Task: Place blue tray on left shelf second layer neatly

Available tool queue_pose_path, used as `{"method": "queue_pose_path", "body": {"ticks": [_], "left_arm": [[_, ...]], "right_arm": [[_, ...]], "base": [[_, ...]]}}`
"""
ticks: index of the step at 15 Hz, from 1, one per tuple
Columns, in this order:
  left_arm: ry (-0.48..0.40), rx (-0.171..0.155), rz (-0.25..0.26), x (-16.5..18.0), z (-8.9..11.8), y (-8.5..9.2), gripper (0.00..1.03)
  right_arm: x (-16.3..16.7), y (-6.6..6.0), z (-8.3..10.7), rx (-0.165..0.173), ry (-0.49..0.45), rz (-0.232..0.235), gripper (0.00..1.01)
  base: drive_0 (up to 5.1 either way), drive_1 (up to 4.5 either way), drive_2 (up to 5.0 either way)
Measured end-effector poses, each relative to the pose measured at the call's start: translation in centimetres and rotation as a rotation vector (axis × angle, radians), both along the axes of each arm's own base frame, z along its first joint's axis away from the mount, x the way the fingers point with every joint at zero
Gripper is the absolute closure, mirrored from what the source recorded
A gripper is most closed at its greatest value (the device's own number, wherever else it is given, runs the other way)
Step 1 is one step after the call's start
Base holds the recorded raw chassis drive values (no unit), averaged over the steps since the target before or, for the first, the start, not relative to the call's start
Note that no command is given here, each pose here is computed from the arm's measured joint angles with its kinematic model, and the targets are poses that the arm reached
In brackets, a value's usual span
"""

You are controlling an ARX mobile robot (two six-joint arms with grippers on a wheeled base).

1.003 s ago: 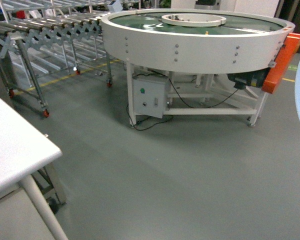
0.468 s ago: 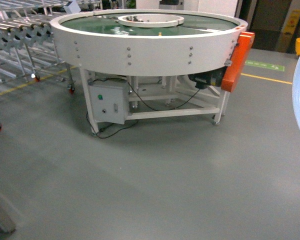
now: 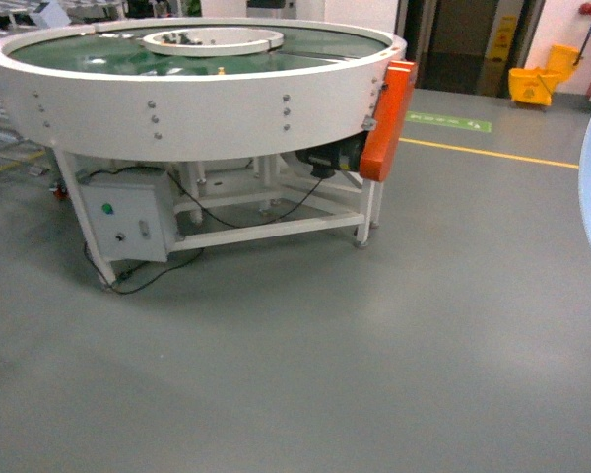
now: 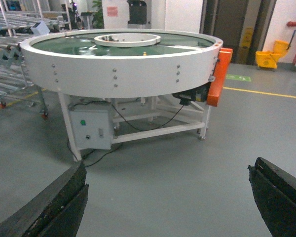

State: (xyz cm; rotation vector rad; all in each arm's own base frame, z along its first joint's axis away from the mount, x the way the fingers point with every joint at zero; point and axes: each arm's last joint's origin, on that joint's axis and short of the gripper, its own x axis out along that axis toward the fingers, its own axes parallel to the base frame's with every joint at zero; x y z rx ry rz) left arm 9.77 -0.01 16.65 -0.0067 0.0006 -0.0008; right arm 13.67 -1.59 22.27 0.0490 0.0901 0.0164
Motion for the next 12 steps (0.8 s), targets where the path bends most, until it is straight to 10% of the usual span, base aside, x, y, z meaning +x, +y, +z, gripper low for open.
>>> {"method": "queue_pose_path", "body": {"ticks": [6, 12], "left_arm": [[0.002, 0.0, 0.0, 0.0, -0.02, 0.0, 0.05], [0.002, 0.001, 0.001, 0.0, -0.02, 0.01, 0.05]], "right_arm": [[0.0, 0.0, 0.02, 0.0, -0.002, 0.0, 0.99], [0.0, 0.0, 0.01, -0.001, -0.003, -0.003, 0.99]], "base": [[2.4, -0.49, -6.1], [-1.5, -1.48, -1.5]]}}
